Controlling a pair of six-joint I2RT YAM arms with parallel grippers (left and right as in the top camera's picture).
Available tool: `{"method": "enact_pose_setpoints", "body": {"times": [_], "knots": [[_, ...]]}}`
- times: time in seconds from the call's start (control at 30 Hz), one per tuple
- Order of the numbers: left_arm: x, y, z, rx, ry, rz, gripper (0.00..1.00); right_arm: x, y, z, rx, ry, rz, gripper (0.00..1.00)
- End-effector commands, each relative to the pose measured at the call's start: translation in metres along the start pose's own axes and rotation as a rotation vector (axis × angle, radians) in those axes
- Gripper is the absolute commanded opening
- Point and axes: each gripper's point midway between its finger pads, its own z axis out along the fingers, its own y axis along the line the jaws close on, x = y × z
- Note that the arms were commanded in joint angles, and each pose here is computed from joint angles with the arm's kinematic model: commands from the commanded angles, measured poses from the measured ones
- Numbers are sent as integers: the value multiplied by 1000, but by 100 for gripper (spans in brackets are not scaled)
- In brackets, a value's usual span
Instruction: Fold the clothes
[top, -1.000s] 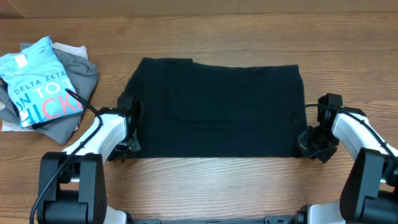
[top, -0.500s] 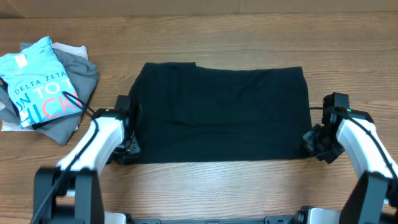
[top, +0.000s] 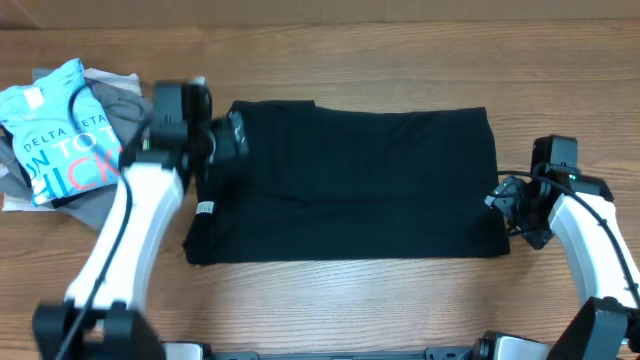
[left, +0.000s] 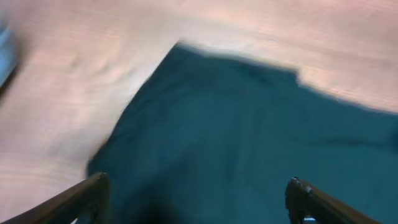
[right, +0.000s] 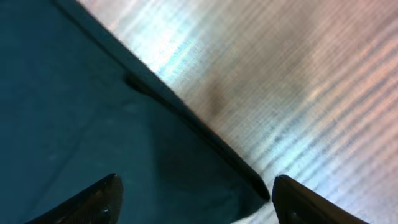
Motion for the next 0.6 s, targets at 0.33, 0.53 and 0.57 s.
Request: {"method": "enact_pose_setpoints", "body": {"times": [0.33, 0.53, 0.57], "knots": [[-91, -28, 145, 109, 84, 83, 88, -28, 33, -36, -146, -62, -92, 84], [-64, -9, 177, 67, 168, 55, 83, -27, 33, -35, -144, -60, -93, 84], [-55, -7, 183, 62, 198, 50, 81, -27, 33, -35, -144, -59, -92, 84]]}}
